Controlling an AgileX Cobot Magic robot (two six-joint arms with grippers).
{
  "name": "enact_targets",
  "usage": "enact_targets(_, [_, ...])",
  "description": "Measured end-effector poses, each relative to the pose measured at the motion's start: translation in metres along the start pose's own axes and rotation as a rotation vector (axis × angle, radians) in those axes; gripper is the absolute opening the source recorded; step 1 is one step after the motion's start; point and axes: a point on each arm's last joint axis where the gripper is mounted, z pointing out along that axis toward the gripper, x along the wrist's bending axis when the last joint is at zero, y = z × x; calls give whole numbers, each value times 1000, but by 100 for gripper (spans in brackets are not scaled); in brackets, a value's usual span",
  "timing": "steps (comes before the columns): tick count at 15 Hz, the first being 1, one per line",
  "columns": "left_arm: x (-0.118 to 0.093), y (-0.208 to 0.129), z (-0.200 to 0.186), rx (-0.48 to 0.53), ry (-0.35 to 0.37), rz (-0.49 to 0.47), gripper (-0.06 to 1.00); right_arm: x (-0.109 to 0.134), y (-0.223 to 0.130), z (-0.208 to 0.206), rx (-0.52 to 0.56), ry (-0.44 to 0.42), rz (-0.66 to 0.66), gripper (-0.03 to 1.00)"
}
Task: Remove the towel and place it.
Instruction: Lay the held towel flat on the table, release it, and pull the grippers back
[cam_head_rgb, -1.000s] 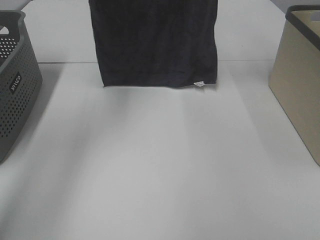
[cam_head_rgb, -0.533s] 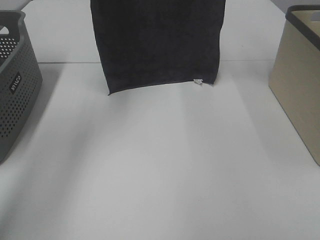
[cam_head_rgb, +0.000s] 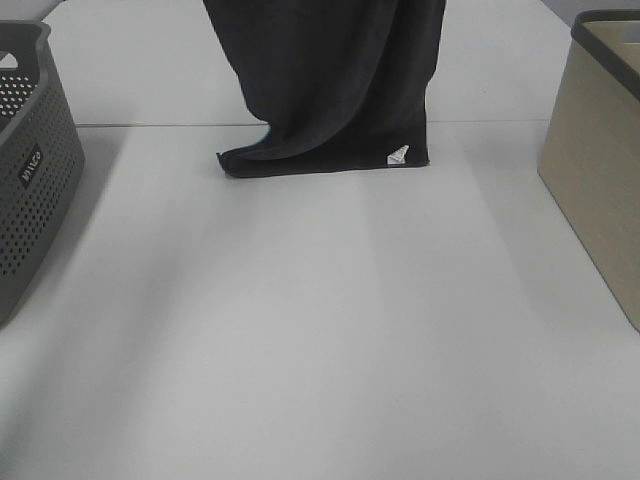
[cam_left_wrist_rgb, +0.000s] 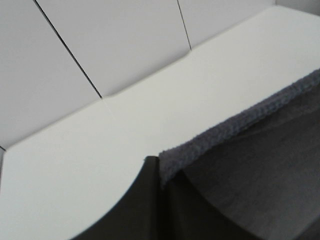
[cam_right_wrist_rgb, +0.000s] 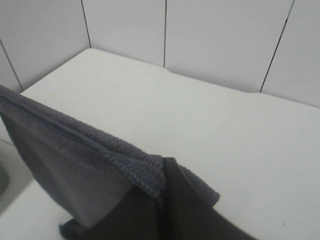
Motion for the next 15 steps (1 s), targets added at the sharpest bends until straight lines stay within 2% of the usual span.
enact_targets(2, [-5, -3, -12, 141, -71, -30, 0, 6, -1, -25, 88, 34, 17, 2])
enact_targets(4, [-6, 1, -32, 238, -125, -83, 0, 14, -2, -52, 167, 72, 46, 2])
enact_targets(6, [-6, 13, -52, 229, -158, -181, 0, 19, 2, -75, 166, 85, 82, 2])
enact_targets(8, [-3, 20, -67, 212, -155, -213, 0, 23, 6, -86, 141, 117, 110, 2])
enact_targets(10, [-3, 18, -76, 238, -158, -231, 0, 27, 5, -92, 143, 143, 129, 2])
enact_targets(13, [-12, -7, -94, 376, -200, -250, 0, 35, -11, -98, 219, 187, 156, 2])
enact_targets(14, [-15, -18, -121, 420, -214, -263, 0, 42, -26, -109, 272, 228, 184, 2])
enact_targets(15, [-16, -20, -129, 425, -218, -272, 0, 44, -30, -113, 286, 241, 193, 2])
